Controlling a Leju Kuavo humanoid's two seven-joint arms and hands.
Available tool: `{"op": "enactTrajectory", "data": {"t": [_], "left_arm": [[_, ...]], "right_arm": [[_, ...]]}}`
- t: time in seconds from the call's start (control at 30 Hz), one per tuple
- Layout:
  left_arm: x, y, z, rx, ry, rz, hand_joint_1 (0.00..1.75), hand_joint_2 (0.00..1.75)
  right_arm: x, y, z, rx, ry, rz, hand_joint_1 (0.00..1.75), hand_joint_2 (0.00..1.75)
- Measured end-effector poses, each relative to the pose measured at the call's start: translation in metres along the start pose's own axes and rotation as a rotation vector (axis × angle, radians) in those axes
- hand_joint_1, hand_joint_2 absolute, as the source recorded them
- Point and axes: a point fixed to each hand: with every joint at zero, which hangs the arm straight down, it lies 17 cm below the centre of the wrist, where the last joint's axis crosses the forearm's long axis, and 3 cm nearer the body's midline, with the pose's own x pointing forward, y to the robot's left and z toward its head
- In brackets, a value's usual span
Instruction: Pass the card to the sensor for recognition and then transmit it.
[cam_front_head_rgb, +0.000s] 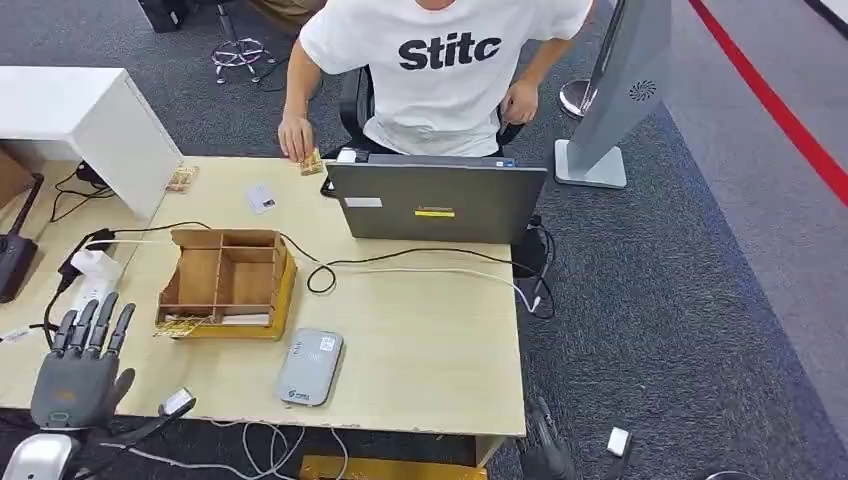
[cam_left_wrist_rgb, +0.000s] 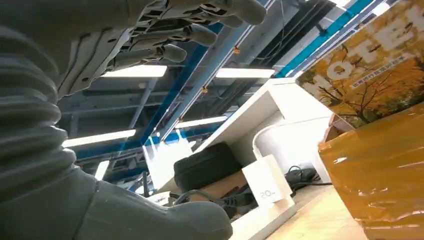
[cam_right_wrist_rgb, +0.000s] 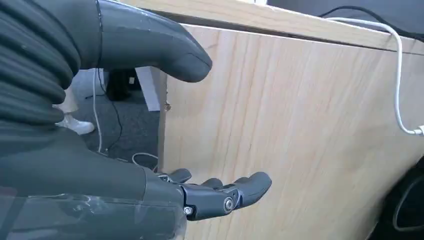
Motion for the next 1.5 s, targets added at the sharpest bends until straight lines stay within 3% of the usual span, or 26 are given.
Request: {"op": "enactTrajectory", "data": {"t": [0.33, 0.9, 1.5], "left_arm": [[0.018, 0.0, -0.034, 0.01, 0.002, 0.048, 0.0, 1.75], [0.051, -0.002, -0.048, 0.002, -0.016, 0.098, 0.0, 1.75], [0.059, -0.011, -0.044, -0.025, -0.033, 0.106, 0.0, 1.75]], "right_arm": [[-0.003, 0.004, -0.003, 0.006, 0.019, 0.014, 0.0, 1.75], [-0.004, 0.005, -0.005, 0.006, 0.027, 0.024, 0.0, 1.75], [-0.004, 0.005, -0.006, 0.006, 0.028, 0.026, 0.0, 1.75]]}}
